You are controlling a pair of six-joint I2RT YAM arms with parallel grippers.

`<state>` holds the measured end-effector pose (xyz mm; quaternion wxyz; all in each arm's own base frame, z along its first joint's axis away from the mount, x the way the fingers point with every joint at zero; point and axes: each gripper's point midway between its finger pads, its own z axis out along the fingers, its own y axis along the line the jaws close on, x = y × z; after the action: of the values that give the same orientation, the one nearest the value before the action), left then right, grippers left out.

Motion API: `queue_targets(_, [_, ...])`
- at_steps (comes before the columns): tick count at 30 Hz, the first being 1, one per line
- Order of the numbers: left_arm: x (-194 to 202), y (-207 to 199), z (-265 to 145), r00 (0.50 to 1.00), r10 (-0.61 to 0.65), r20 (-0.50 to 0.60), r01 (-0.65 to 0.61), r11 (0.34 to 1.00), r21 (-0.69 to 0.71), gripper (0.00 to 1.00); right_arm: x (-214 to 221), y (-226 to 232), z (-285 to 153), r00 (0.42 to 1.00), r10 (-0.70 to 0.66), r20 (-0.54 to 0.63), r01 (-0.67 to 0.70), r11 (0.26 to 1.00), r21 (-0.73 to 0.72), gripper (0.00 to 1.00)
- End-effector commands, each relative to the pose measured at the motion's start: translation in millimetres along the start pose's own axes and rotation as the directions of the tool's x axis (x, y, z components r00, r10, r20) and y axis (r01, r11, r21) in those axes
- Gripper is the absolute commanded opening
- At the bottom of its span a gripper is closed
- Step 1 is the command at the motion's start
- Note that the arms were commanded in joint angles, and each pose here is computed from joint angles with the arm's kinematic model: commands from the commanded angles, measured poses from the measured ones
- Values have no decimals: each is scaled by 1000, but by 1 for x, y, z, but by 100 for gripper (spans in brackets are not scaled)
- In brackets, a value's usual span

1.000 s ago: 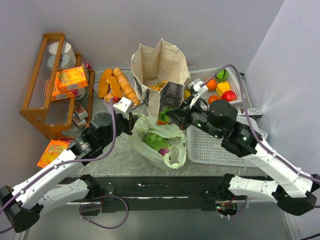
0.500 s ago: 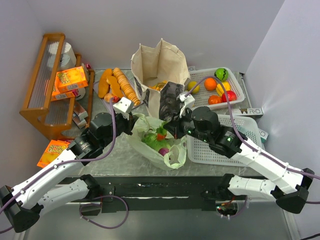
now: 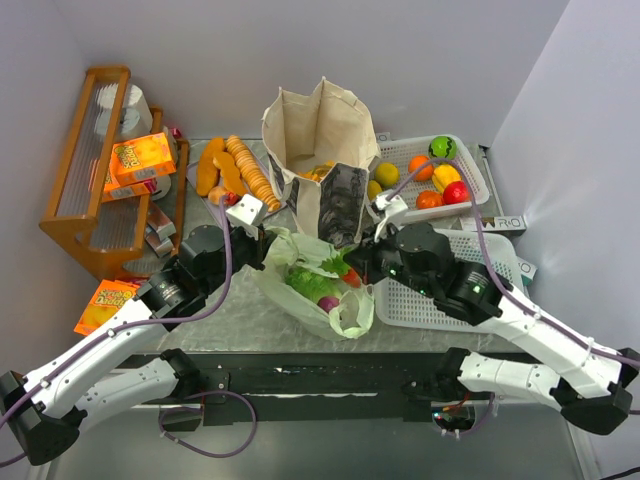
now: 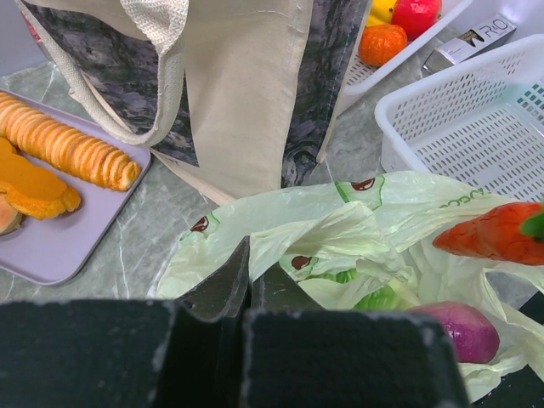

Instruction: Place the mixed food into the grocery bags and tie them

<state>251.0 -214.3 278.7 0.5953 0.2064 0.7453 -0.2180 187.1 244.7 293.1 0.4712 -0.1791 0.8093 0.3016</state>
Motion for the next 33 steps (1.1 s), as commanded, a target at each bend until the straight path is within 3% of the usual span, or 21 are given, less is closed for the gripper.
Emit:
queue_targets(1, [-12,1,-1,999,2,40,-2,1000,-3,1,6,3,18,1000,-4,-21,5,1000,18,0])
queue_targets(8, [-13,1,-4,999,3,53,-3,1000,1,1,34,2,69,993,-9,-121,20,996,91,0])
queue_targets(13, [-13,1,-4,999,4,52,-4,1000,1,1,58,23,102,980,-27,-197,40,997,65,0])
queue_targets(19, [-16,2,-6,998,1,69,-1,1000,-5,1,76,18,108,970,-1,-245,33,992,124,0])
queue_targets(21, [-16,2,-6,998,1,69,-1,1000,-5,1,70,24,101,971,-18,-238,39,996,85,15])
queue_targets(22, [-16,3,-6,998,1,69,0,1000,-6,1,58,28,91,978,-40,-206,52,997,54,42])
queue_targets(25, [-15,3,-4,998,2,61,-2,1000,-10,1,26,33,62,990,-85,-111,86,996,2,75])
queue_targets(29, [-13,5,-3,998,5,56,-4,1000,-20,1,-24,14,16,995,-85,59,80,993,86,83])
queue_targets(33, [-13,6,-3,998,5,56,-3,1000,-26,1,-55,-39,-13,982,-77,171,34,970,242,86])
